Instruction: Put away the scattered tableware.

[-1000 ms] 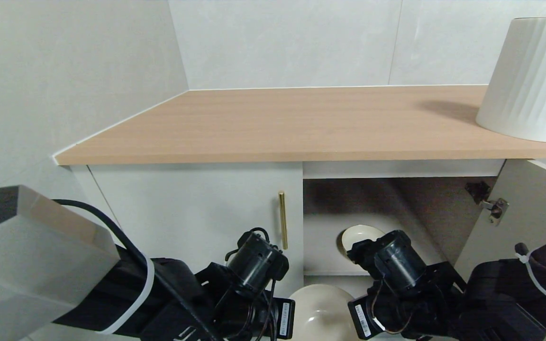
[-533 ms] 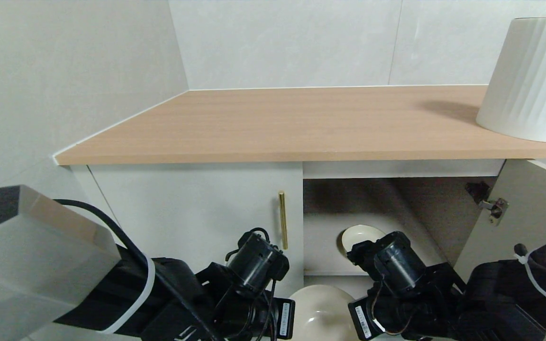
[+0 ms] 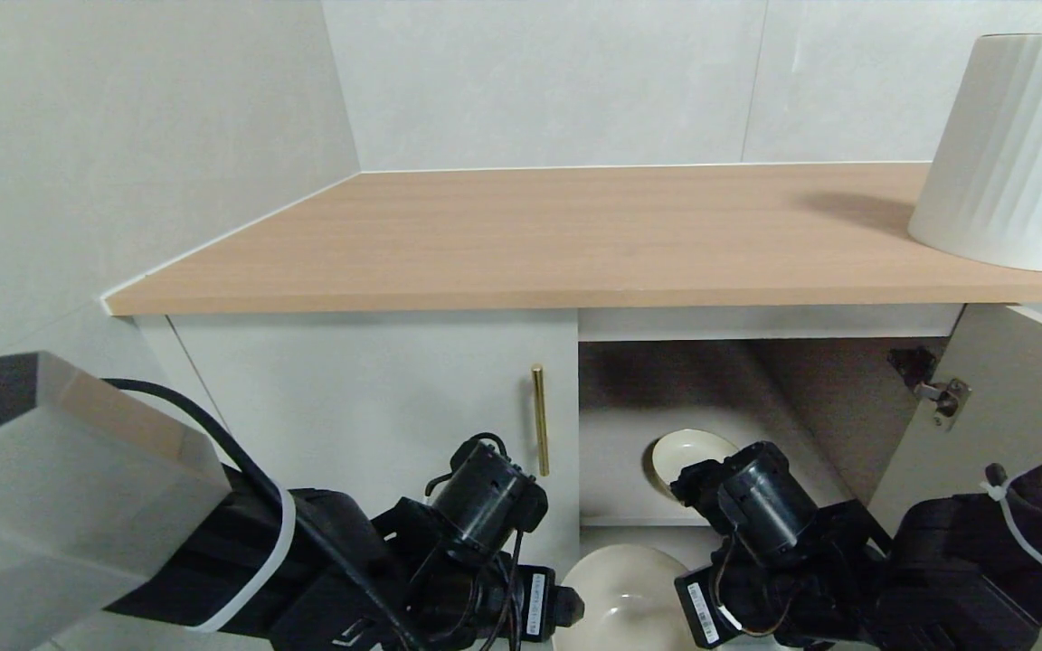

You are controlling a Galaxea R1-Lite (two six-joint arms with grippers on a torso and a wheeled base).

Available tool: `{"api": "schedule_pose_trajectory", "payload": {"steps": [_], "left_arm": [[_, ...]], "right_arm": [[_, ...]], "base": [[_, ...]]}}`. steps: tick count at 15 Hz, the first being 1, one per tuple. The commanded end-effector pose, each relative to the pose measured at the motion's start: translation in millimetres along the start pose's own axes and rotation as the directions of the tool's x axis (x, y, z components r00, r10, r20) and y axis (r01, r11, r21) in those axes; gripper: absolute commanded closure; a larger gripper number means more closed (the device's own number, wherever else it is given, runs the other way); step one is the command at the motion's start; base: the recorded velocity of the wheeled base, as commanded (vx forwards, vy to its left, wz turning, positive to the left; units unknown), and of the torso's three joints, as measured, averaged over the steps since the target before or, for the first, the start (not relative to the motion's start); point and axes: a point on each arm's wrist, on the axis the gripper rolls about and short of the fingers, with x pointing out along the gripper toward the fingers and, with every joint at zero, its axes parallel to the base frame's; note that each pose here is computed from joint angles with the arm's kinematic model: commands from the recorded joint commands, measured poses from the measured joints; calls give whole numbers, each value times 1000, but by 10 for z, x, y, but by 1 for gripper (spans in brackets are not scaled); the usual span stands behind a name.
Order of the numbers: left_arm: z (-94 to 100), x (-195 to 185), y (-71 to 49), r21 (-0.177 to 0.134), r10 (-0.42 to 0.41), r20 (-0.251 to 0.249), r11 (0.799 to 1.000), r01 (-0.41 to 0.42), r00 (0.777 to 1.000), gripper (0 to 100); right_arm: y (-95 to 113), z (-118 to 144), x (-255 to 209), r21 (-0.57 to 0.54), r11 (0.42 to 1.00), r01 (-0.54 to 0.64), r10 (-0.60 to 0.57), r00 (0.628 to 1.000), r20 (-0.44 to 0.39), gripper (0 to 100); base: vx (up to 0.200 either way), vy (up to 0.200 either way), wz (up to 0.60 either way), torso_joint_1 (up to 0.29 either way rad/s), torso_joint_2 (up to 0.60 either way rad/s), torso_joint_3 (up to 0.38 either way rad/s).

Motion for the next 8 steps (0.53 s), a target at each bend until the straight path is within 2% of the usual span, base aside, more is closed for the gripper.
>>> {"api": "schedule_pose_trajectory", "payload": {"steps": [1,2,3,8], "left_arm": [[10,-8,-7,-2,-6,8,1000,6,1000,0],[13,-13,-6,-2,1,14,1000,-1,1000,0],[16,-22,-7,0,2,18,1000,-2,1000,0],[36,-68,-8,-4,11,42,1000,-10,999,0]], "right_arm": [[-44,-22,75,6,999,31,-31,999,-16,100],[-131,-34,165,-4,993,119,-119,993,-20,100],[-195,-36,220,2,987,158,-158,987,-26,100],[-514,64,256,105,970,218,-218,976,-8,100]], "base": [[0,0,0,0,0,0],[0,0,0,0,0,0],[0,0,0,0,0,0],[0,0,0,0,0,0]]}}
